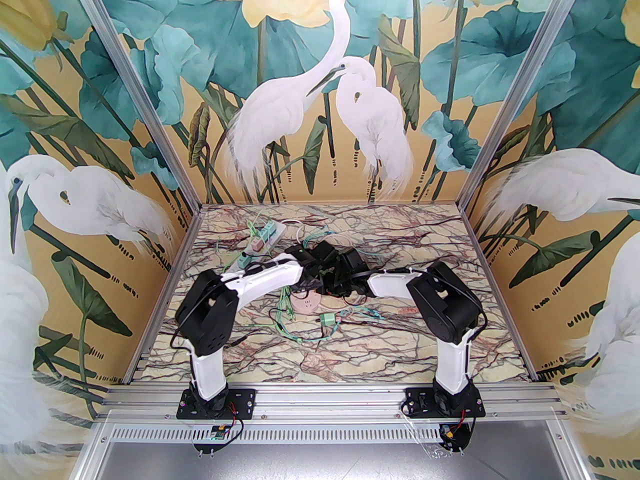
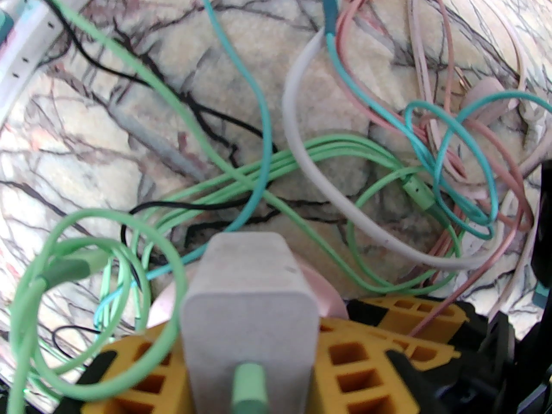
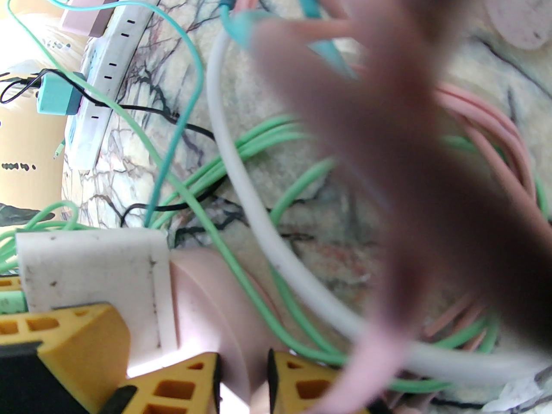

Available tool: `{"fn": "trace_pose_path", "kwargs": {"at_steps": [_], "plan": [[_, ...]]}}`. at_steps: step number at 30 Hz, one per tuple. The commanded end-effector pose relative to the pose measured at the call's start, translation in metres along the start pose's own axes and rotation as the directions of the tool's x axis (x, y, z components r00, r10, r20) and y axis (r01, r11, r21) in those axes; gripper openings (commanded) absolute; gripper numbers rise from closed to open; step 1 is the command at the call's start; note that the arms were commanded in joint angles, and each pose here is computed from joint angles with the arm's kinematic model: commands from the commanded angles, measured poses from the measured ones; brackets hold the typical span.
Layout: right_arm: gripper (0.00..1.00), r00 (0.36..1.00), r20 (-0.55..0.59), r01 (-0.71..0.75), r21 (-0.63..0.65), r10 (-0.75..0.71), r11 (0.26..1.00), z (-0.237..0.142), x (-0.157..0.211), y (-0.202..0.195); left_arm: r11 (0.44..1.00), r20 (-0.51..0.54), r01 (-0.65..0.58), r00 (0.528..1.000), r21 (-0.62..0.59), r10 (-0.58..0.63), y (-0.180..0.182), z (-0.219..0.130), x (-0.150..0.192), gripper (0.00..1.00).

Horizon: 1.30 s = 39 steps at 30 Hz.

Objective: Pull the plug off the socket

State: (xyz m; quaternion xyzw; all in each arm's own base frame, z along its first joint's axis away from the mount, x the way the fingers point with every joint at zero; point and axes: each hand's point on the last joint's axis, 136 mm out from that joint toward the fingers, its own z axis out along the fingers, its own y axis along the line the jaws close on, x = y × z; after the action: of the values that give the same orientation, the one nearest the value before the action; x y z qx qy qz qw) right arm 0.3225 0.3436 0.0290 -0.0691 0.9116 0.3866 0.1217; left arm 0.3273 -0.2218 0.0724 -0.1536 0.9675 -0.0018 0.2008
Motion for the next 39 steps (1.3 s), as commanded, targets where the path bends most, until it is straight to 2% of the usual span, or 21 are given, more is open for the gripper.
{"fn": "trace_pose_path", "kwargs": {"at_steps": [1,8,14,20,24,31,35,39], "plan": [[0.25,0.985,-0.131,-0.070,0.287,0.112,0.955,0.019,0.061,-0.084,0.975,-0.090,0.073,0.994,0.209,-0.056,-0.026,-0.016,0.010,0.22],[0.24,0.985,-0.134,-0.069,0.284,0.111,0.956,0.020,0.062,-0.083,0.978,-0.095,0.056,0.995,0.199,-0.038,-0.031,-0.014,0.011,0.22],[0.23,0.985,-0.140,-0.060,0.289,0.104,0.955,0.022,0.064,-0.082,0.991,-0.069,-0.132,0.989,0.026,0.133,-0.045,0.000,0.028,0.21],[0.23,0.985,-0.142,-0.058,0.293,0.103,0.954,0.022,0.064,-0.083,0.985,-0.077,-0.173,0.982,0.011,0.174,-0.052,0.006,0.038,0.20],[0.23,0.985,-0.141,-0.056,0.297,0.102,0.953,0.022,0.064,-0.083,0.991,-0.081,-0.111,0.990,0.078,0.117,-0.049,-0.003,0.028,0.20],[0.23,0.985,-0.139,-0.053,0.297,0.098,0.953,0.021,0.063,-0.082,0.962,-0.136,0.120,0.987,0.247,-0.088,-0.023,-0.014,0.013,0.19],[0.27,0.989,-0.118,-0.053,0.261,0.086,0.964,0.016,0.059,-0.072,0.969,-0.092,0.139,0.988,0.204,-0.122,-0.009,-0.016,0.007,0.16],[0.35,0.995,-0.082,-0.042,0.157,0.055,0.987,0.006,0.052,-0.050,0.974,-0.064,0.155,0.987,0.164,-0.147,-0.004,-0.010,0.003,0.13]]}}
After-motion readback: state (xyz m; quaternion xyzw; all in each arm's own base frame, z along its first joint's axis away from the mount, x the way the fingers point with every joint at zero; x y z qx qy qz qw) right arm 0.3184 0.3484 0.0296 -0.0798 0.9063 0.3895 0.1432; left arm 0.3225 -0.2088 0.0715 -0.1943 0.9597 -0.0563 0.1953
